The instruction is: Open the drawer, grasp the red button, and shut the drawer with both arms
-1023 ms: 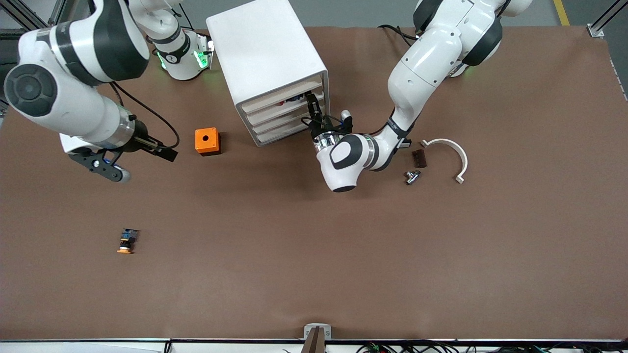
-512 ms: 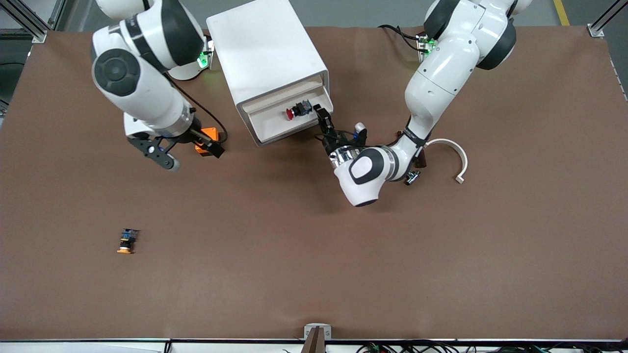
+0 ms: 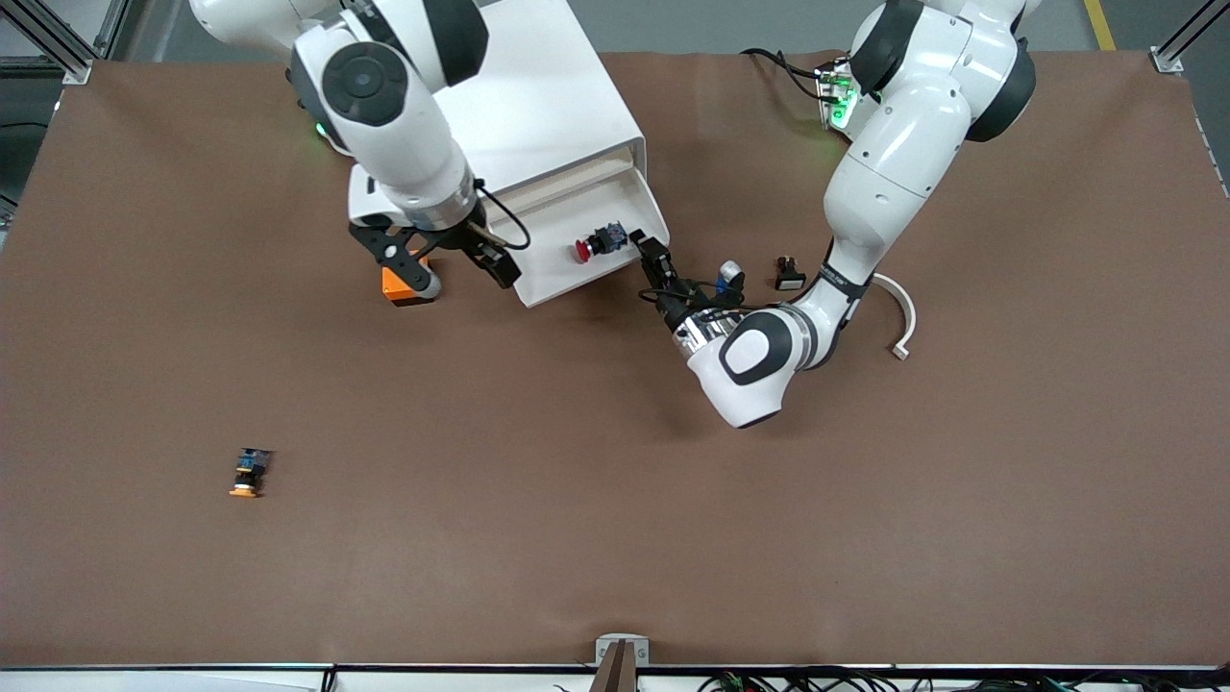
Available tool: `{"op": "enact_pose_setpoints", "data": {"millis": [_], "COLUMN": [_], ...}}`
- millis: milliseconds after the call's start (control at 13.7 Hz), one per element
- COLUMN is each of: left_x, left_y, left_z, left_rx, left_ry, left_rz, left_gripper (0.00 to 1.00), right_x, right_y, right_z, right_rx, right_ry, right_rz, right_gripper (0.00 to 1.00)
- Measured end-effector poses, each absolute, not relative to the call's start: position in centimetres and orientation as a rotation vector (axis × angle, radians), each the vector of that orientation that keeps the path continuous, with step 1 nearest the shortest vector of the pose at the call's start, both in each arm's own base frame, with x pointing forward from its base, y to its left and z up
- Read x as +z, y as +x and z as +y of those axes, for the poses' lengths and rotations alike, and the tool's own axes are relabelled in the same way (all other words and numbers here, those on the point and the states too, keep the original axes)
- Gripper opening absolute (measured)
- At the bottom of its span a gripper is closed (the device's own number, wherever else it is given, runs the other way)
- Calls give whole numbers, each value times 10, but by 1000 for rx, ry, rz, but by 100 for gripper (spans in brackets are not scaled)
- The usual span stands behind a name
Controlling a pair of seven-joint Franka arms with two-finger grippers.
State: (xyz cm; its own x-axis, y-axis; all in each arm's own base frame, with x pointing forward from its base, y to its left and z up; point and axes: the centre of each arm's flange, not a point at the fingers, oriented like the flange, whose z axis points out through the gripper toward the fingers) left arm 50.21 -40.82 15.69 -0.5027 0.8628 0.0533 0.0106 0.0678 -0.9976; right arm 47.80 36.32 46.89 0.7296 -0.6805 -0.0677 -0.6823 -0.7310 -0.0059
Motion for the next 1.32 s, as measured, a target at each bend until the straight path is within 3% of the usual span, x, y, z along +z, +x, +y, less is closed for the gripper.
{"op": "enact_pose_setpoints", "data": {"millis": [365,950,1023,1315], "left_x": [158,182,188,206], "left_y": [531,561,566,593], "left_z": [-376,-370,-370,-354], "left_rx": [1558,1725,1763,1910], "left_ry": [-840,-1145,-1223,-1632], "left_rz": [-1700,-1704,-1695,-1637], "left_gripper": [10,95,100,100], "right_x": [429,367,364,354], "right_y": [457,435,434,435], "right_z": [417,483,488,503], "right_rx": [80,68,68,67], "right_ry": [-2839,-2780,-2775,-2754], "right_rz": [1258,1417,1430,1474], "right_gripper": [100,99,98,96]}}
